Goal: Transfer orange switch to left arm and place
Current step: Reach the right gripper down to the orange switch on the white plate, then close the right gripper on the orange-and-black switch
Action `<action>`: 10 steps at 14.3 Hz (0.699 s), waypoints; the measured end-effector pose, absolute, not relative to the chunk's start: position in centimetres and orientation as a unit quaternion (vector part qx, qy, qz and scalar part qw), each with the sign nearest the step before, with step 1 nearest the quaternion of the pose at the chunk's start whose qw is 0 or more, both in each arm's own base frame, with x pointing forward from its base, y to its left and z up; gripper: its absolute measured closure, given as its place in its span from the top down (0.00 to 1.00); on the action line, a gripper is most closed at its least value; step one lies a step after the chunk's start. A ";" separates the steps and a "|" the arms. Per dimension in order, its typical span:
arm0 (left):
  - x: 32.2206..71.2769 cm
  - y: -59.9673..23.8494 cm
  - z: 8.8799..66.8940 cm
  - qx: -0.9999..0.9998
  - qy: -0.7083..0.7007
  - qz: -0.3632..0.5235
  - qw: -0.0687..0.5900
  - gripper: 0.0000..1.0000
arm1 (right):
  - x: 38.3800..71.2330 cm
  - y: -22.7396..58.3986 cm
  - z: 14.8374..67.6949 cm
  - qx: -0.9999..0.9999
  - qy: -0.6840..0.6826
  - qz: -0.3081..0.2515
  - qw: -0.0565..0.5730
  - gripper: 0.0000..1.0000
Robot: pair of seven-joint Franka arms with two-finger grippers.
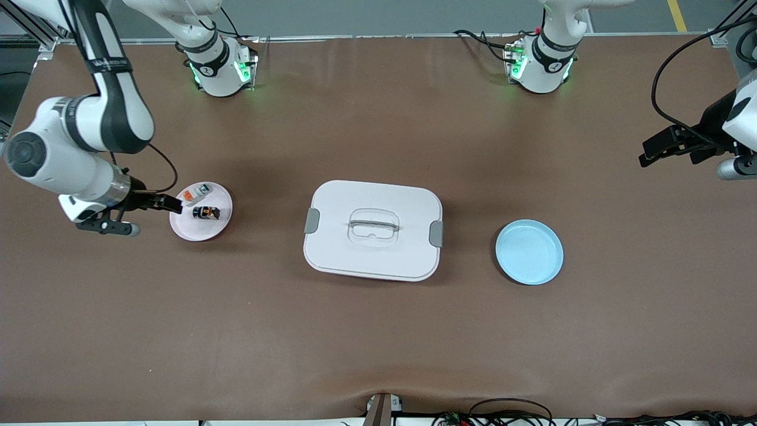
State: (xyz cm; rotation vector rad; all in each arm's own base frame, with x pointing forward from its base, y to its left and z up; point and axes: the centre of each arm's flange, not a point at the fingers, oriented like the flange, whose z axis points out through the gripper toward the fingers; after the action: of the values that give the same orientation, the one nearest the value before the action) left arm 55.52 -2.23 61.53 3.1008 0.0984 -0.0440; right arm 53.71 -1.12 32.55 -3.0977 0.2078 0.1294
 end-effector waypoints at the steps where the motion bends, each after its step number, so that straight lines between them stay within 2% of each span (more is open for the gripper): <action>1: 55.5 -2.2 61.6 0.999 0.032 -0.014 0.020 1.00 | 53.0 -0.8 31.6 -0.997 0.066 0.036 0.017 1.00; 7: 55.5 -2.2 61.6 0.999 0.032 -0.014 0.020 1.00 | 49.6 -0.5 27.0 -0.998 0.065 -0.007 0.015 1.00; 10: 55.5 -2.2 61.6 0.999 0.032 -0.014 0.019 1.00 | 49.1 1.3 26.4 -0.999 0.047 -0.017 0.015 1.00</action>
State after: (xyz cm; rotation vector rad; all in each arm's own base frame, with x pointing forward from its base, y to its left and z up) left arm 55.53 -2.23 61.57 3.1007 0.0987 -0.0435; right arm 49.08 1.25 26.36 -3.1077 0.1478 -0.0535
